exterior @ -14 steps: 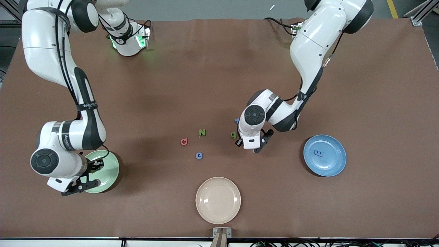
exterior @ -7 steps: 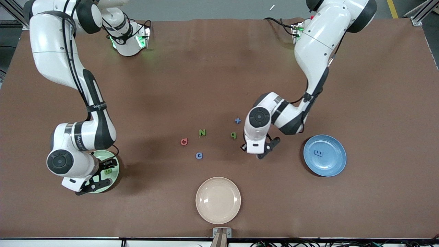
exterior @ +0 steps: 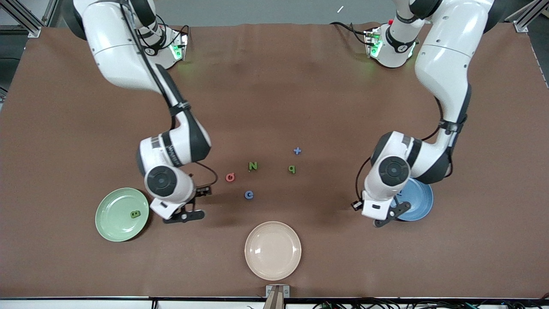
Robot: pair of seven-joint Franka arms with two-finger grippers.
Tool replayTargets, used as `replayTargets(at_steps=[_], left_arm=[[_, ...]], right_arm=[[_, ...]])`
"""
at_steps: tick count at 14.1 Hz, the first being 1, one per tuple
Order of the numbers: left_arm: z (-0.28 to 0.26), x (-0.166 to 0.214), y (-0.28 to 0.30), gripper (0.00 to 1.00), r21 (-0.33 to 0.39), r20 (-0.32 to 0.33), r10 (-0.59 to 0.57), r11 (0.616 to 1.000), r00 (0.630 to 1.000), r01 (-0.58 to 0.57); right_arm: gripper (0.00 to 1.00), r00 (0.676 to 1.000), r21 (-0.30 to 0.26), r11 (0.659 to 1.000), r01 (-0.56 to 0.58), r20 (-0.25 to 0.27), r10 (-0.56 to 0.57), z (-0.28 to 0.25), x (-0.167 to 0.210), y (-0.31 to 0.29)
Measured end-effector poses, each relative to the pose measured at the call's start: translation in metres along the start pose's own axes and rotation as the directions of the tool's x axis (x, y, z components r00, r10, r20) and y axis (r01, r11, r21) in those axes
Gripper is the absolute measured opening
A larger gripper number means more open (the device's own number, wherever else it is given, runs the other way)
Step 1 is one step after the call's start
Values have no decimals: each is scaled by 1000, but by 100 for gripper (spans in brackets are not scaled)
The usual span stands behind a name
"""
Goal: Sort upper and lower case letters into plates
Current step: 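Drop the n on the blue plate while the right gripper grasps pink Q, then grasp the green b with the left gripper while the right gripper places Q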
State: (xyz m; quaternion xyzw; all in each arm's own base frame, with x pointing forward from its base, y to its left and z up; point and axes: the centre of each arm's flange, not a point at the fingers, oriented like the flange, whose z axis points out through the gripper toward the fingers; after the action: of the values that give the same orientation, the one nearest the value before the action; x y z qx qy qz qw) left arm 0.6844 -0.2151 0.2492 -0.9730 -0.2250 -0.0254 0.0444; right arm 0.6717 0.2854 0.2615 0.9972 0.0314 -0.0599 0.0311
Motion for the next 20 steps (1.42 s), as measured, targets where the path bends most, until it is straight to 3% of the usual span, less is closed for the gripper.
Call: replayTargets(at_steps=[3,8,13,16,18,20], left_arm=[[8,23,-38,26,36,38,117,992,992,-119],[43,56,-111,26,53,114,228,971,967,-235],[34,58,-110,74,39,105,239,969,965,-244],[8,34,-77,100,11,112,282,958,953,-285],[-4,-8,-27,100,-21,114,292,956,949,-292],[-12,-64,27,100,-28,111,335,942,936,-334]], right_arm=[[87,986,32,986,-164,-11,164,12,-23,-58],[87,962,59,963,-263,-54,266,72,-55,-86],[84,950,56,951,-303,-57,306,74,-61,-71],[81,946,61,947,-315,-62,319,80,-65,-69],[80,946,58,947,-317,-58,320,84,-67,-69],[67,946,58,947,-318,-57,321,86,-68,-69]])
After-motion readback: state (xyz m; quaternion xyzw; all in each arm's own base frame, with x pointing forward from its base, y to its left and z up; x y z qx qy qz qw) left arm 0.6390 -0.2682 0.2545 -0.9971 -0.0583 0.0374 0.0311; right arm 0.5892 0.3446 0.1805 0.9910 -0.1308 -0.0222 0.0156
